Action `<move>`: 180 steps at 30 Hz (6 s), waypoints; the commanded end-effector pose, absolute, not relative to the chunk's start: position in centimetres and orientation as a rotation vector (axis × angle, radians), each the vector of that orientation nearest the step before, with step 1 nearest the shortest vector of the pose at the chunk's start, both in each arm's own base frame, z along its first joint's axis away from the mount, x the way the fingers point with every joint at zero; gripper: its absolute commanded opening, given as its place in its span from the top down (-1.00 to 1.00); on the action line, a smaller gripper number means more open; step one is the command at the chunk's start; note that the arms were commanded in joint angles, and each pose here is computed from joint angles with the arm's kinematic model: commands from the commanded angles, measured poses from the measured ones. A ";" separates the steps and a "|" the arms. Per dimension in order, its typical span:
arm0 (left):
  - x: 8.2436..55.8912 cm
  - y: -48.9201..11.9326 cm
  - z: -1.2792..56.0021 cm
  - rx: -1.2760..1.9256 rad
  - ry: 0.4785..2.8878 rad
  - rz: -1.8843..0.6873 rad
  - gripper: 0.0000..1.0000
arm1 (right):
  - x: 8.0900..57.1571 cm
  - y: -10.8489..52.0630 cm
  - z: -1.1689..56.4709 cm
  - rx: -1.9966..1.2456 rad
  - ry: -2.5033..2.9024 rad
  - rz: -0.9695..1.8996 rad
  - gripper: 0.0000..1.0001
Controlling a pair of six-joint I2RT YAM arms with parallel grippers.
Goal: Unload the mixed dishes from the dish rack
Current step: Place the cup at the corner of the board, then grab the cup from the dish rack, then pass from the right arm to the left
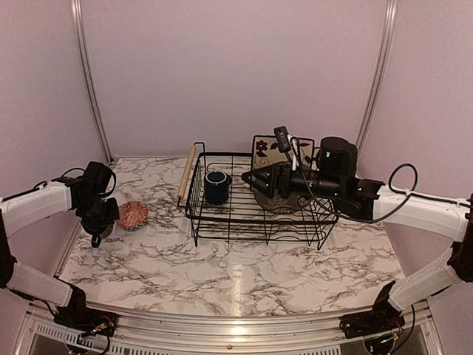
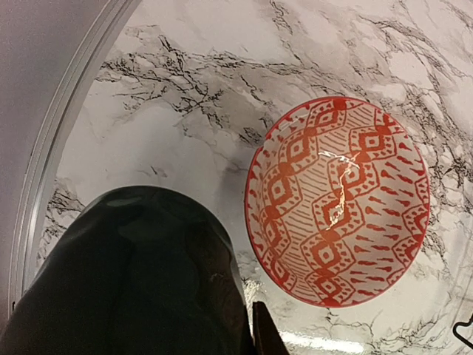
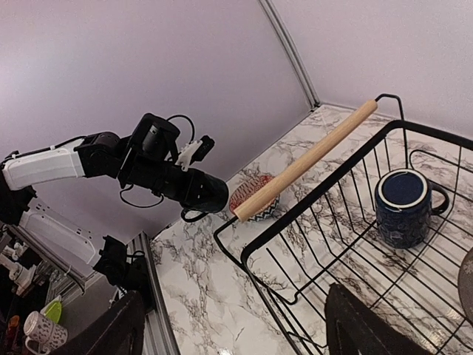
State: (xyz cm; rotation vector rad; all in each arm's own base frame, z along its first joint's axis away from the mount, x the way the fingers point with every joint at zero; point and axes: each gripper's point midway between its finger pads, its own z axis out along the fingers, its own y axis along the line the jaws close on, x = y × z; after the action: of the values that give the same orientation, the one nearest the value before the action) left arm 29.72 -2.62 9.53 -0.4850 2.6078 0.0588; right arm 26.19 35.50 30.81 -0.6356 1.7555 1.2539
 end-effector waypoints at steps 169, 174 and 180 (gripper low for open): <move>24.6 -29.5 34.7 0.086 1.744 -1.689 -0.98 | 28.6 35.5 36.3 -0.564 1.542 1.165 0.54; 24.4 -33.5 35.4 0.145 1.735 -1.742 -0.95 | 27.9 35.7 37.3 -0.564 1.499 1.237 0.54; 24.3 -36.7 35.9 0.180 1.730 -1.797 -0.93 | 26.8 36.3 37.7 -0.574 1.456 1.344 0.55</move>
State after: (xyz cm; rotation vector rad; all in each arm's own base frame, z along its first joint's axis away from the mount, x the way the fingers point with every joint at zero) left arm 24.30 -35.35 33.12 0.1530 1.8371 -1.7358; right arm 28.35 36.23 32.42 -0.5695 1.6628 1.2163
